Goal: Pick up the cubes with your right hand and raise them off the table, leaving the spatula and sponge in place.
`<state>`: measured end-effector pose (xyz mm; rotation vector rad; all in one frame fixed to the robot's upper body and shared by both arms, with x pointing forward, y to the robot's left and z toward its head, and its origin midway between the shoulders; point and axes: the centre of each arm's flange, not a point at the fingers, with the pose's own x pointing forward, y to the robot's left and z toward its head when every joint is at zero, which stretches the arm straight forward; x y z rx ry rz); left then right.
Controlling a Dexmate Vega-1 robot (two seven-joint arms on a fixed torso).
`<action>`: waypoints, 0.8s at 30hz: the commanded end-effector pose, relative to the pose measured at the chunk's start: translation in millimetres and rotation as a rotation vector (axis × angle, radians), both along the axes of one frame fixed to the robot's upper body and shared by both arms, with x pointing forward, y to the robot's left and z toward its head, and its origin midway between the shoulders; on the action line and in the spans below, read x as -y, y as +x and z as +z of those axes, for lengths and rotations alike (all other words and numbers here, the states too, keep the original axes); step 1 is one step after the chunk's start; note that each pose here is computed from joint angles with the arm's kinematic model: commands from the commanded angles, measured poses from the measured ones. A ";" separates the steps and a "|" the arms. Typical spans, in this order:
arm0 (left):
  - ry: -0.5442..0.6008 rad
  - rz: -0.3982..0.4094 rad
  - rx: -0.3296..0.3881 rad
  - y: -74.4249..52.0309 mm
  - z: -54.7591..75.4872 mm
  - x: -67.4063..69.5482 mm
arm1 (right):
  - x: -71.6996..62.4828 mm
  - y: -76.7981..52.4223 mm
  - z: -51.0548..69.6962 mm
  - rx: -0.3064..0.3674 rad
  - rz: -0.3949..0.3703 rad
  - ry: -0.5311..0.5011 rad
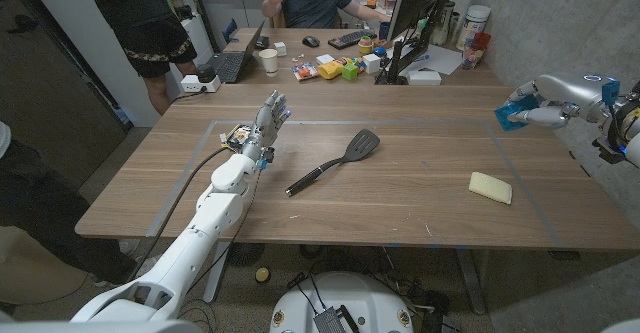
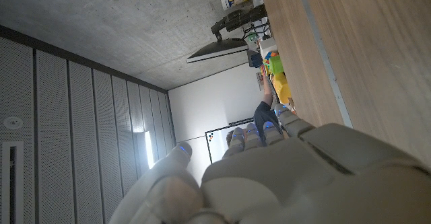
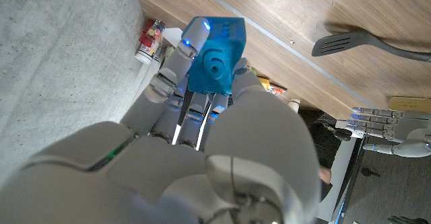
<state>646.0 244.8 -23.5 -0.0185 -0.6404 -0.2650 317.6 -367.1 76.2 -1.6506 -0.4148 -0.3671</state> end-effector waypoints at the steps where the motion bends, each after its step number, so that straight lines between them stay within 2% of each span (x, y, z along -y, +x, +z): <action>1: 0.004 0.011 0.000 -5.9 0.1 -1.6 | 2.3 1.0 -0.7 0.008 0.019 0.002; 15: -0.006 0.007 -0.008 -3.3 -5.0 -3.2 | -0.9 3.8 0.4 -0.006 0.035 0.004; 24: -0.022 0.007 -0.012 -0.2 -8.8 -7.6 | -5.7 4.4 1.2 0.008 0.035 0.008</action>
